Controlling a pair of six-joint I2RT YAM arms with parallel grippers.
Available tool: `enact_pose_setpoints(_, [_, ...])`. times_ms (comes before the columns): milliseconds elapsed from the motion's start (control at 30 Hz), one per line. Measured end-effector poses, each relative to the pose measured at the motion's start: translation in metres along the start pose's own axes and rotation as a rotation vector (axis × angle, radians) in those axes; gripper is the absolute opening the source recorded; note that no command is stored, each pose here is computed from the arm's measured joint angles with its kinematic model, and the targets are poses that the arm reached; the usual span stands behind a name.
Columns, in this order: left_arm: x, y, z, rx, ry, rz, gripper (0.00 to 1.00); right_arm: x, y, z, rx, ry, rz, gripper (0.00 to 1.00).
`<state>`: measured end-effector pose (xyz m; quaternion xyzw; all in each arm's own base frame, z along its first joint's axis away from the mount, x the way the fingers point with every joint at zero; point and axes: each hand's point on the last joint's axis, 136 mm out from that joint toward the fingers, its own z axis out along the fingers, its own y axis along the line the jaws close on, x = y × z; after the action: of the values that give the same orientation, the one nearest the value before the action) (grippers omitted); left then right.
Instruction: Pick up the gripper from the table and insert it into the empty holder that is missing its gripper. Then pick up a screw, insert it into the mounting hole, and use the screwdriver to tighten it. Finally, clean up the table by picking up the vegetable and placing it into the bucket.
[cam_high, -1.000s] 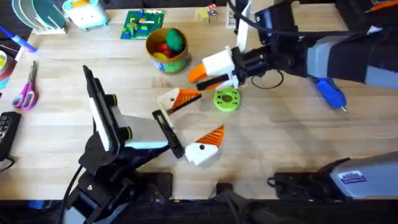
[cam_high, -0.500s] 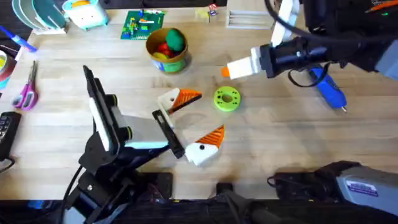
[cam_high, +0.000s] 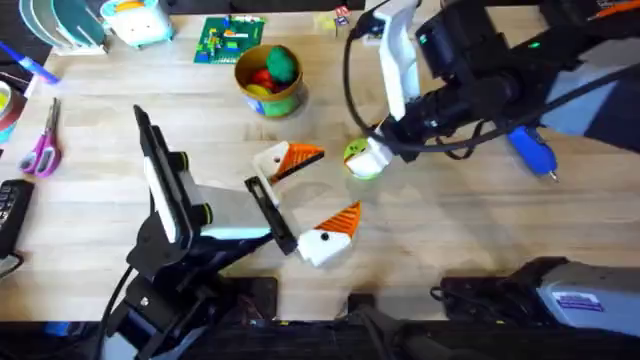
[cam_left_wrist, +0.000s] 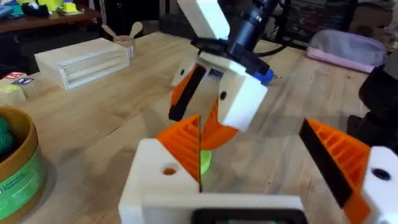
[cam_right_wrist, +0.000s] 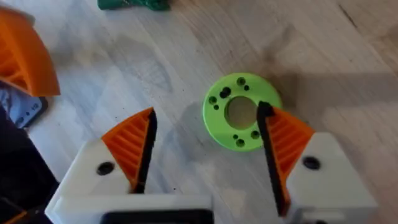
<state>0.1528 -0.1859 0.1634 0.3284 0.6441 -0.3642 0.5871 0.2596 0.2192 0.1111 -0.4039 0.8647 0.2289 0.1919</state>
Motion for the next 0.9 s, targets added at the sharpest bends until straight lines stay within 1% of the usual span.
enact_pose_setpoints(167, [0.0, 0.0, 0.0, 0.0, 0.0, 0.0, 0.993, 0.015, 0.004, 0.027, 0.044, 0.11, -0.081, 0.917])
enact_pose_setpoints(300, [0.0, 0.0, 0.0, 0.0, 0.0, 0.0, 0.993, 0.014, 0.008, 0.042, 0.079, 0.137, -0.145, 0.903])
enact_pose_setpoints(400, [0.0, 0.0, 0.0, 0.0, 0.0, 0.0, 0.993, 0.011, 0.008, 0.046, 0.102, 0.133, -0.177, 0.854])
enact_pose_setpoints(667, [0.0, 0.0, 0.0, 0.0, 0.0, 0.0, 0.992, 0.011, 0.0, 0.048, 0.146, 0.141, -0.187, 0.744])
enact_pose_setpoints(800, [0.0, 0.0, 0.0, 0.0, 0.0, 0.0, 0.993, 0.016, -0.004, 0.056, 0.149, 0.165, -0.184, 0.641])
enact_pose_setpoints(900, [0.0, 0.0, 0.0, 0.0, 0.0, 0.0, 0.993, 0.014, -0.007, 0.058, 0.159, 0.16, -0.186, 0.557])
